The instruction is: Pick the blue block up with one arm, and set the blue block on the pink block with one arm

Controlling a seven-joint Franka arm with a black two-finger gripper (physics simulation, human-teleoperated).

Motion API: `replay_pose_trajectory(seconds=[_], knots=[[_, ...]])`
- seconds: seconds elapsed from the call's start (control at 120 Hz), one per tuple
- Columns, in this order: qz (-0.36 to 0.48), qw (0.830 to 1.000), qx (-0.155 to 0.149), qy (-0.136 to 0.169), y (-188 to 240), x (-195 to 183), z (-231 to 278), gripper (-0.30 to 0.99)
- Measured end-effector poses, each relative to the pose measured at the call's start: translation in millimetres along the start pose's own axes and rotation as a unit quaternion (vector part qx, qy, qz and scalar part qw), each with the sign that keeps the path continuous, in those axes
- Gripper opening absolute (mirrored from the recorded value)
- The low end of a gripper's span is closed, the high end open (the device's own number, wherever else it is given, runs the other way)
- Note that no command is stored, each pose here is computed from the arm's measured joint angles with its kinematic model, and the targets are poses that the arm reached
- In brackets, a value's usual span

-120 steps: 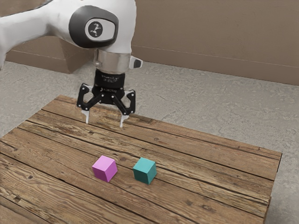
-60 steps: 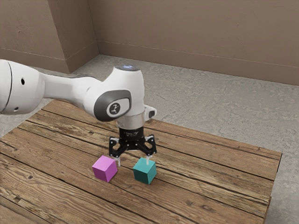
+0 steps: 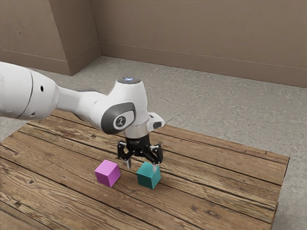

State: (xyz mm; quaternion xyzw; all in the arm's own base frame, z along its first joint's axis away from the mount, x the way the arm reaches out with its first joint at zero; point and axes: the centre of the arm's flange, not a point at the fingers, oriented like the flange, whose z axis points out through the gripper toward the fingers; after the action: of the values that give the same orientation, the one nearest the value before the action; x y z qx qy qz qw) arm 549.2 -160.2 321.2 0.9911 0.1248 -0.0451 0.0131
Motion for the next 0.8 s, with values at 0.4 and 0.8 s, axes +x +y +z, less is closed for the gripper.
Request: replay_pose_trajectory(seconds=[0.4,0.8], knots=[[0.125,0.992,-0.005,0.016,2.4,21.2,21.1,0.69],[0.186,0.982,-0.008,0.015,1.7,22.2,44.7,0.69]])
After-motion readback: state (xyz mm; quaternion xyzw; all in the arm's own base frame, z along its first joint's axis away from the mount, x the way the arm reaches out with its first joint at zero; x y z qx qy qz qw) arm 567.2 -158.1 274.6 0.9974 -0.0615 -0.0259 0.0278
